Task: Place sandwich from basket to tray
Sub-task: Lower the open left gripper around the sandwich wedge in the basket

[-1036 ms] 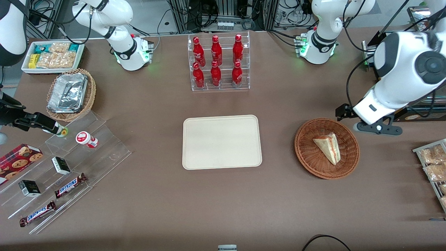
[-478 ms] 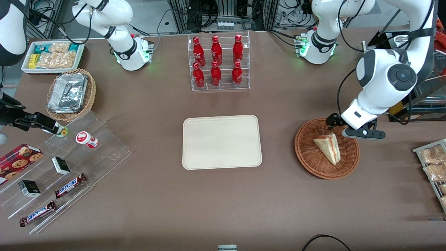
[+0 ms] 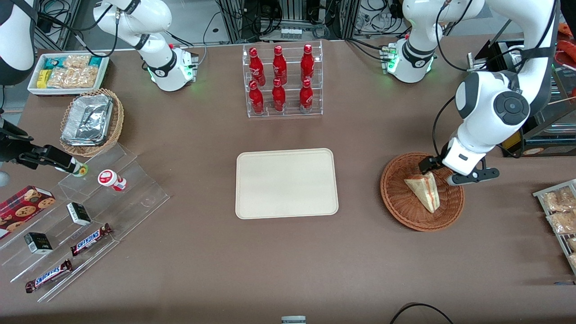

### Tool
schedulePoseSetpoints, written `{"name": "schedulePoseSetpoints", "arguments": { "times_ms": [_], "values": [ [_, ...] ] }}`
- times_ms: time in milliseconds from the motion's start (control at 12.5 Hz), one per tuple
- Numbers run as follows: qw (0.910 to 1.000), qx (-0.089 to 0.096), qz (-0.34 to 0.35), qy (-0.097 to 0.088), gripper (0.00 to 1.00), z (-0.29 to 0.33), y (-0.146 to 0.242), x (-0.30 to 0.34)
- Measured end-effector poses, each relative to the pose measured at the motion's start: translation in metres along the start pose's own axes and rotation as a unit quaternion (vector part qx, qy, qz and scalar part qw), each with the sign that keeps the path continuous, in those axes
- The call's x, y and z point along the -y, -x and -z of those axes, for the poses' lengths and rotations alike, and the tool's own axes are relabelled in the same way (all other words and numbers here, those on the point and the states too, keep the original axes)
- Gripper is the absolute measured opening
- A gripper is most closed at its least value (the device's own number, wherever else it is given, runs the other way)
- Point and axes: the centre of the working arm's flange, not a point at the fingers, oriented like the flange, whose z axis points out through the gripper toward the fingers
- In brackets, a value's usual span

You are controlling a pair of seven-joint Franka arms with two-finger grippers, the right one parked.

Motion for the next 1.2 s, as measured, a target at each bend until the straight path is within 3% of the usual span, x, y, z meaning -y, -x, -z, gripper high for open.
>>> {"name": "schedulePoseSetpoints", "arguments": {
  "times_ms": [159, 957, 1196],
  "values": [
    [0.9992, 0.008, 0.038, -0.002, 1.00, -0.014, -0.001, -0.001],
    [0.9963, 0.038, 0.077, -0.010, 1.00, -0.057, -0.008, 0.000],
    [0.9953, 0.034, 0.090, -0.007, 1.00, -0.069, -0.016, -0.003]
  ]
}}
